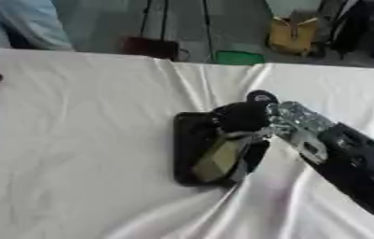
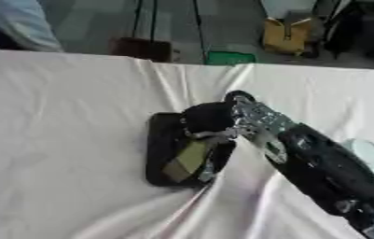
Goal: Pick up objects on the table and place them in the box.
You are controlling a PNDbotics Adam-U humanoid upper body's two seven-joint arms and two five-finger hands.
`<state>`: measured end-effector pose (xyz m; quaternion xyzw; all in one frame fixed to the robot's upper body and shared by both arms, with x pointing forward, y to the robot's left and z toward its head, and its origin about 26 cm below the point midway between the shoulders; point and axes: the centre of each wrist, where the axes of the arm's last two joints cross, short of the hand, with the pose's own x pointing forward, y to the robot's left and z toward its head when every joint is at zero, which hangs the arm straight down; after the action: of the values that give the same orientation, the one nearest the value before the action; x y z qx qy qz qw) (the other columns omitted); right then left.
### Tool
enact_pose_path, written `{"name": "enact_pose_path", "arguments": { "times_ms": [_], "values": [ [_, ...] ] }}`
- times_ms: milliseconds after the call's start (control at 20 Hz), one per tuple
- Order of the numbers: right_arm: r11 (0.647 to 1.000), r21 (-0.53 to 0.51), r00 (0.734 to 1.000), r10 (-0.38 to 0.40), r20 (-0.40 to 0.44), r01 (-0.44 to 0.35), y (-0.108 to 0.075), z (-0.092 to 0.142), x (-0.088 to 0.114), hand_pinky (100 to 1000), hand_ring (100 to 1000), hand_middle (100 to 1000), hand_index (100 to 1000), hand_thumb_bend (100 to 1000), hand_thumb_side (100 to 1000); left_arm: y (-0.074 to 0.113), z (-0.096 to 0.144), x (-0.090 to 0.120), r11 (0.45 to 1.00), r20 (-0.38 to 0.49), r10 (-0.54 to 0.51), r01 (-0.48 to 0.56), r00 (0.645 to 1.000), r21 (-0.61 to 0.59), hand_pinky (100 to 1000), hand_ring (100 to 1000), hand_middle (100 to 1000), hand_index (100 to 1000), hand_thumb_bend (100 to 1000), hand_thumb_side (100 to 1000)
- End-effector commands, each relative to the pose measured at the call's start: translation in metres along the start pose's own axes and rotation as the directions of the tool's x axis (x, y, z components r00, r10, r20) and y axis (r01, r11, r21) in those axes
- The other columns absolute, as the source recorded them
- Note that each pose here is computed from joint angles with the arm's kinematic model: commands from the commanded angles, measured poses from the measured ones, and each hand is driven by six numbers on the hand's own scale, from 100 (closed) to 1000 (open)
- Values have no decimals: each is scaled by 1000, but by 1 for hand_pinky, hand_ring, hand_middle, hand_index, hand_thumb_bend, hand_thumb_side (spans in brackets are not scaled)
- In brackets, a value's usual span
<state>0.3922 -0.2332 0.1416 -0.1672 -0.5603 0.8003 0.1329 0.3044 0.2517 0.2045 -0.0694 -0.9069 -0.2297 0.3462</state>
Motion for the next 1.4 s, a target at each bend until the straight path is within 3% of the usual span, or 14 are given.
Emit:
{"name": "enact_pose_path", "arguments": {
  "times_ms": [50, 350, 900, 1400],
  "values": [
    [992, -126, 999, 14, -46, -20, -37, 8, -9, 779, 785, 866, 954, 593, 648, 6, -2, 8, 1000, 22, -28, 28, 999, -4, 649, 718, 759, 889, 191, 987],
    [962, -270, 994, -57, -98, 29, -60, 16, -14, 765, 778, 872, 965, 582, 649, 5, -3, 8, 1000, 23, -26, 26, 999, -8, 649, 719, 760, 890, 191, 987],
    [935, -330, 983, -167, -80, 132, -83, 20, -3, 761, 779, 887, 977, 579, 652, 5, -3, 8, 1000, 23, -24, 24, 999, -6, 649, 720, 761, 890, 192, 986],
    [856, -495, 966, -234, -110, 151, -102, 38, 2, 739, 768, 875, 963, 578, 640, 7, 0, 7, 999, 13, -32, 32, 999, 7, 649, 724, 764, 889, 191, 987]
  ]
}}
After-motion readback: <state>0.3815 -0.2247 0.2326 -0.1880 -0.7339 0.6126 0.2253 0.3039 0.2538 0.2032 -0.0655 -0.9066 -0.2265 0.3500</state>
